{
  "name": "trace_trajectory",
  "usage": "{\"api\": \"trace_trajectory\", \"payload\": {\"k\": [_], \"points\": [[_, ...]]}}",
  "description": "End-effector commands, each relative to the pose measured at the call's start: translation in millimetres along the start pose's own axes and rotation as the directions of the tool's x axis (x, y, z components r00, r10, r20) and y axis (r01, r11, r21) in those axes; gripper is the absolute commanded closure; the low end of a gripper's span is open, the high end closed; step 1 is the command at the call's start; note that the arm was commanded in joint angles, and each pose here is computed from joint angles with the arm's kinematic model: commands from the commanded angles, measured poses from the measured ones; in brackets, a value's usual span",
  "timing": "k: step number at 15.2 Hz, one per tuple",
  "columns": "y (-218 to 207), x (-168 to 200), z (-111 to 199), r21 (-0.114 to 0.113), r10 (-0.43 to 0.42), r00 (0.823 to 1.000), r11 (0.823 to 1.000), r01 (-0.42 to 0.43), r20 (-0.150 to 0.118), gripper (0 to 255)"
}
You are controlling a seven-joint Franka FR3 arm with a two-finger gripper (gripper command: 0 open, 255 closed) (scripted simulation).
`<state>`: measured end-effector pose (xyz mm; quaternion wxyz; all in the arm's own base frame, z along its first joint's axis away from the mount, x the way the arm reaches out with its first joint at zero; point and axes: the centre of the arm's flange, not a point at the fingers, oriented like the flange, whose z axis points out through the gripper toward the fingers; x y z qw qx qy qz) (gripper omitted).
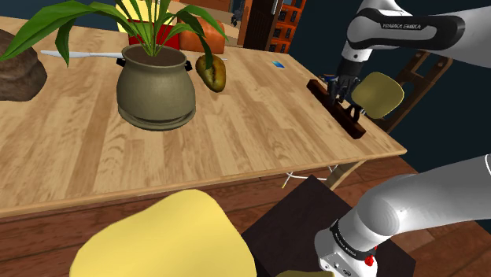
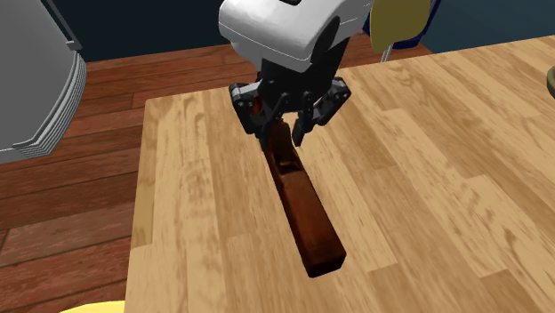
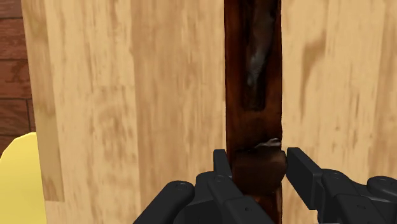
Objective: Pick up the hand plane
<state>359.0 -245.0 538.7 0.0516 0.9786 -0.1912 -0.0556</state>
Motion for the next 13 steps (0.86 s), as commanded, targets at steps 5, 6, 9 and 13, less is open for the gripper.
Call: {"api": "trace_trajectory", "payload": {"k": [5, 6, 9, 13], "points": [[4.3, -2.3, -31.2, 0.000, 0.000, 1.000, 1.000, 0.000, 0.000, 255], [5.0, -2.8, -36.4, 0.000, 0.000, 1.000, 1.000, 0.000, 0.000, 255], [6.9, -4.2, -52.1, 0.000, 0.000, 1.000, 1.000, 0.000, 0.000, 255], [8.3, -5.2, -63.3, 0.000, 0.000, 1.000, 1.000, 0.000, 0.000, 255]]}}
